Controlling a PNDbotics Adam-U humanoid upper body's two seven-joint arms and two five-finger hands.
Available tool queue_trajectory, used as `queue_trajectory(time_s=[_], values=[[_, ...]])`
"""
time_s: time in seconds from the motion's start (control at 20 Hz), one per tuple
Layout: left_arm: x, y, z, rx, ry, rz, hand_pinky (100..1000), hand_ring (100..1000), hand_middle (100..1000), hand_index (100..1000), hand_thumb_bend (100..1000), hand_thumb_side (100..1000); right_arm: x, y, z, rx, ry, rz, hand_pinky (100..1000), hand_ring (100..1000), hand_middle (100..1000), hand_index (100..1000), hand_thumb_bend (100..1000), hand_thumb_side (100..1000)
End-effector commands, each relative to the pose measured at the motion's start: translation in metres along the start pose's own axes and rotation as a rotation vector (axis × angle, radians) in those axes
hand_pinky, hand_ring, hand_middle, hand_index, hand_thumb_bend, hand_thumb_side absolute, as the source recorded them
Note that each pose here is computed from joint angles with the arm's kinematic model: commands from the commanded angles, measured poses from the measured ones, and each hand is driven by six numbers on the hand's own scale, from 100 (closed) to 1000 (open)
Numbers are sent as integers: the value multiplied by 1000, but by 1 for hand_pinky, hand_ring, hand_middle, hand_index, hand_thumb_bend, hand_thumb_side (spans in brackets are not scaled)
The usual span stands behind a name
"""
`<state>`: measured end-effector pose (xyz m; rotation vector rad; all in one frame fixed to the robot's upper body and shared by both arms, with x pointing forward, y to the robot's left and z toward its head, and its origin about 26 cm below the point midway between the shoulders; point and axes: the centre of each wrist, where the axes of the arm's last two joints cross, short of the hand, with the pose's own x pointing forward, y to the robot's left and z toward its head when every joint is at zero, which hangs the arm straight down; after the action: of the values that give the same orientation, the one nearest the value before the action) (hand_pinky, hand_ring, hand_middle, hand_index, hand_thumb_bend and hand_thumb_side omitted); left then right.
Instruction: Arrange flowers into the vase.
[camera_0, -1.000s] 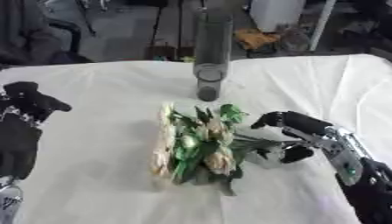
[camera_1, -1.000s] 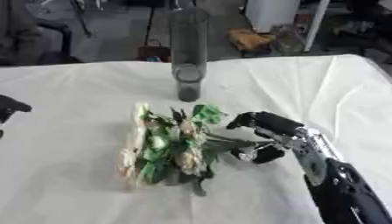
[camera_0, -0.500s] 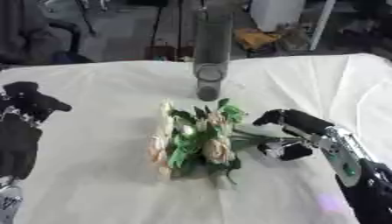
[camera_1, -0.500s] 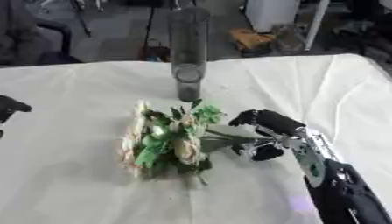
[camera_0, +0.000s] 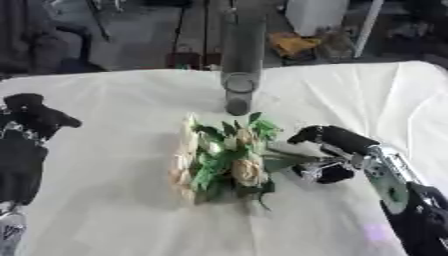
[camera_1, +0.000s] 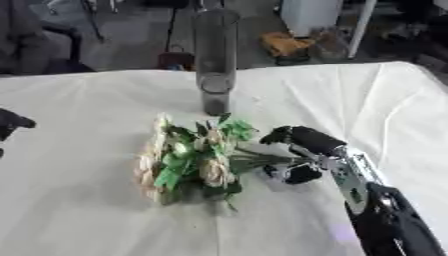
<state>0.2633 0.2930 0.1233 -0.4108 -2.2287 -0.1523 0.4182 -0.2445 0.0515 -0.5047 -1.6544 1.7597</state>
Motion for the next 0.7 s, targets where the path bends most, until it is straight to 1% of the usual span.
queue_trajectory(time_s=[0.05,0.7], values=[[6,-1,-5,-23,-23,-6,615,547,453,692,749,713,-3,-10,0,-2,8,29,718,770,729,866,324,449],[6,-2,-6,-25,-26,-4,615,546,453,692,749,713,-3,-4,0,27,53,28,695,747,698,864,319,448]])
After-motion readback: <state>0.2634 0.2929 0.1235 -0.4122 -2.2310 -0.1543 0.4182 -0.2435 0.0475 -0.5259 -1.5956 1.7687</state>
